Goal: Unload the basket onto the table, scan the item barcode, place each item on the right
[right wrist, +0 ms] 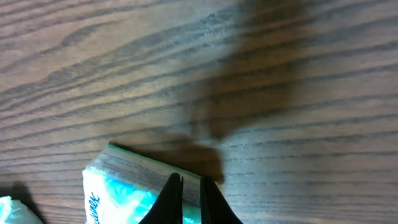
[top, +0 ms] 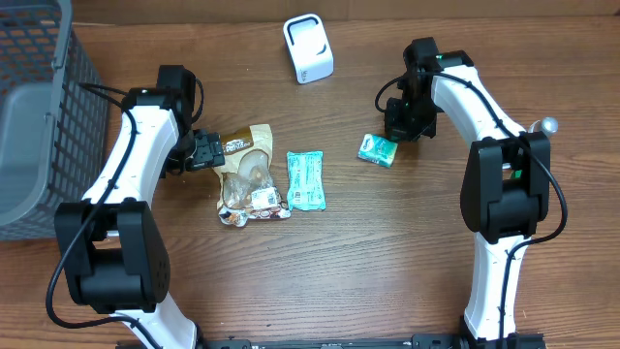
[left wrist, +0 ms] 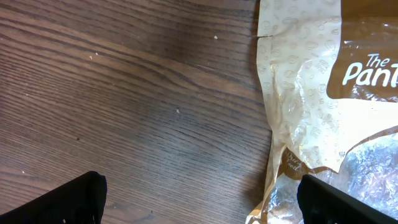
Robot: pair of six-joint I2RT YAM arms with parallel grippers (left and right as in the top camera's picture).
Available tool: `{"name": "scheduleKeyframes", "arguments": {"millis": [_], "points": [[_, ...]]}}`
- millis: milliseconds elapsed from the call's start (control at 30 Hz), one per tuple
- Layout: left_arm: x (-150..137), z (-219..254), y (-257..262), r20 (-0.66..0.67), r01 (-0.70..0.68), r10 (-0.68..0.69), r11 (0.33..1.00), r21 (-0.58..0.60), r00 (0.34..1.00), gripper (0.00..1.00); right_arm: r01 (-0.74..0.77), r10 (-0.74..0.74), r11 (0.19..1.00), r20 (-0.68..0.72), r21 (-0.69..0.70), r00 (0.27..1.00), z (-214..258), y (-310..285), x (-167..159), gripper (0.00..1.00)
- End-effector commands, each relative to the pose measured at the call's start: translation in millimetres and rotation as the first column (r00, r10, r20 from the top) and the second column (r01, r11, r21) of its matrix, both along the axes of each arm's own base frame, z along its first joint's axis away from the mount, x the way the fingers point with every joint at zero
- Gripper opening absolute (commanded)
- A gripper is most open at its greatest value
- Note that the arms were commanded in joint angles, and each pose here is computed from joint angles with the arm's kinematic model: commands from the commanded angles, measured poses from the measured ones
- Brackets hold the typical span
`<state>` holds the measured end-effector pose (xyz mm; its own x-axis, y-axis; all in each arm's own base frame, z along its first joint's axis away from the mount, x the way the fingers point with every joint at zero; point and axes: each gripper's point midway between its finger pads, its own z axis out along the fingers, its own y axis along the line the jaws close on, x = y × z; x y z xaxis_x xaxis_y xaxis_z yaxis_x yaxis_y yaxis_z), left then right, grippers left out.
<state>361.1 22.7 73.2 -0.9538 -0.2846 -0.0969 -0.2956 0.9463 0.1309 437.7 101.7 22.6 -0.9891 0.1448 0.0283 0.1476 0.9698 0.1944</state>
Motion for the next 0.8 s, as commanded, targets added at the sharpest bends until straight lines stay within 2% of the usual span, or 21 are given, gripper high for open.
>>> {"name": "scheduleKeyframes", "arguments": {"millis": [0, 767], "points": [[4, 2, 3, 0.005, 0.015, -0.015, 1.0, 0.011, 1.0, 1.0, -0.005, 0.005, 1.0, -0.012, -0.011, 1.0, -5, -1, -2, 0.08], [4, 2, 3, 0.006, 0.015, -0.015, 1.0, 0.011, 1.0, 1.0, 0.026, 0.011, 0.984, -0.207, 0.174, 0.978, 8, 30, -46, 0.09]]}}
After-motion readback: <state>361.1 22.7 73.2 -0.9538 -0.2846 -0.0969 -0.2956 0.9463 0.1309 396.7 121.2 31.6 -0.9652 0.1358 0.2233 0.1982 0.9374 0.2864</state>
